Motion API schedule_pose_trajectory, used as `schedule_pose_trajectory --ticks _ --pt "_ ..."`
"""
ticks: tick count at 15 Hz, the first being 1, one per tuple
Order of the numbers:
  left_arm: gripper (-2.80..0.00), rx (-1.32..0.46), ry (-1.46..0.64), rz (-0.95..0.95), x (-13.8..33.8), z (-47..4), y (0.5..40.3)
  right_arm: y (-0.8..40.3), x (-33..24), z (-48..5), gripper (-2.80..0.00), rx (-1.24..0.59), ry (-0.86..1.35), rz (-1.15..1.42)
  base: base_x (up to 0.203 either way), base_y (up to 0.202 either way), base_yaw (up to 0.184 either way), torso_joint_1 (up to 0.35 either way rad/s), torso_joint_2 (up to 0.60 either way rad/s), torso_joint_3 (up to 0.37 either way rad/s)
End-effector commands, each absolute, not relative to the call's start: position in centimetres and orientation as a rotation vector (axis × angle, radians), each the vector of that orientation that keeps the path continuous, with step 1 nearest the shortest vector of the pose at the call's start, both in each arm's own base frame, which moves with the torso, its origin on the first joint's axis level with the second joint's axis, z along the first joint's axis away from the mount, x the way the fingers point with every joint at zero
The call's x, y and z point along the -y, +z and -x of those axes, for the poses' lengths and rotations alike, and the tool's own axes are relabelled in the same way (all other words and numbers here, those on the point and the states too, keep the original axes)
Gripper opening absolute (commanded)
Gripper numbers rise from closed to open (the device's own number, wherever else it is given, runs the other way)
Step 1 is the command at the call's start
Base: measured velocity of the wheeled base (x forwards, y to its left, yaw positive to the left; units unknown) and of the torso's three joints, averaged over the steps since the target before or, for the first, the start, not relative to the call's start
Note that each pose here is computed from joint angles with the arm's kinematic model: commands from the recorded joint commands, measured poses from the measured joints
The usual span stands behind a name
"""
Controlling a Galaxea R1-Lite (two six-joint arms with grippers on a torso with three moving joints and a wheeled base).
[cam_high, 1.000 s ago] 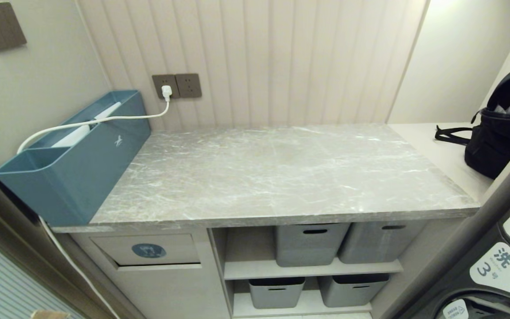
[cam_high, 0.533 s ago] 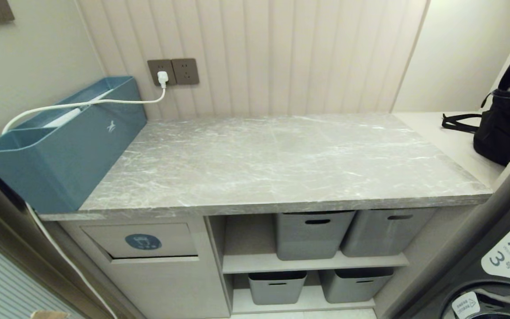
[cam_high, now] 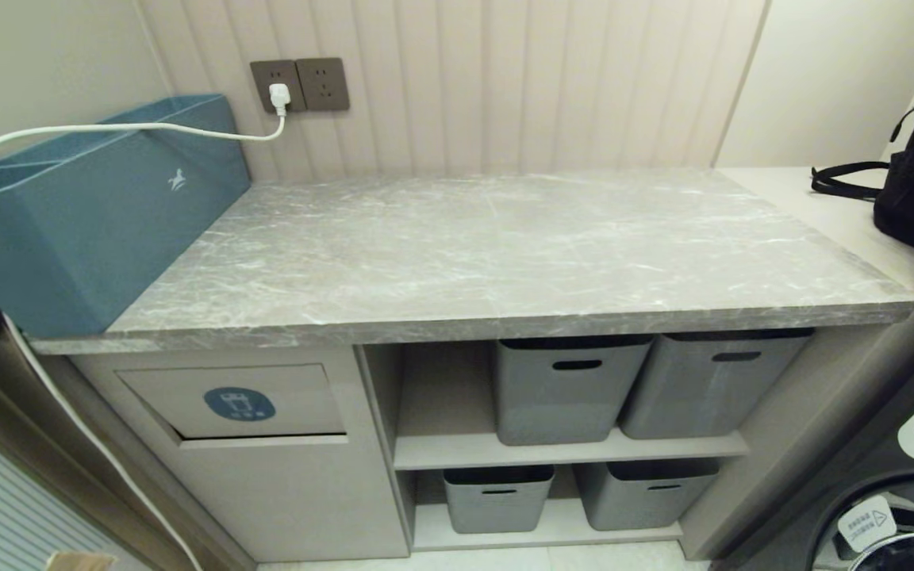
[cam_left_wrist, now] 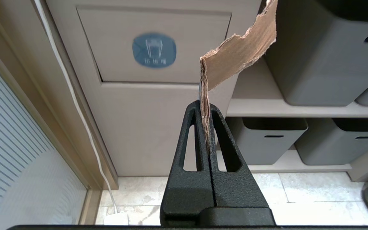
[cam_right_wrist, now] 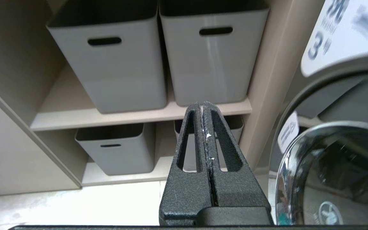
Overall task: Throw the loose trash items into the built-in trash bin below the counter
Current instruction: Put the garbage in the trash can
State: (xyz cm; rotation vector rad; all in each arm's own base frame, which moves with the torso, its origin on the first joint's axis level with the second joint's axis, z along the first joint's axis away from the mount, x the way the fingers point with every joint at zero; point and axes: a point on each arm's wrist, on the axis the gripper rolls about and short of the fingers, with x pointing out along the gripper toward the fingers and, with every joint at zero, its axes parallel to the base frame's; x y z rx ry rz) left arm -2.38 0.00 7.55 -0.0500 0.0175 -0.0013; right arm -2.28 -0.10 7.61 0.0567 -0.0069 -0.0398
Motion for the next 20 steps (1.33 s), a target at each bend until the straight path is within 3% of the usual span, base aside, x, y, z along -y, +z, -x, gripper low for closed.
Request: schedule_pose_trajectory --ticks 1,16,20 --pt "-2.80 -0.020 -0.001 0.050 0.00 2.36 7.53 7.61 0.10 2.27 -2.80 0.006 -0.040 -0.057 0.000 0.000 0.000 -0.222 0.52 0.292" --pt "-2.80 -0.018 -0.001 0.055 0.00 2.38 7.57 7.57 0.10 2.27 -2.80 0.006 -0.040 -0.058 0.000 0.000 0.000 -0.181 0.47 0.289" --pt "-2.80 -0.020 -0.004 0.041 0.00 2.36 7.53 7.61 0.10 2.28 -2.80 0.007 -0.040 -0.058 0.000 0.000 0.000 -0.038 0.12 0.082"
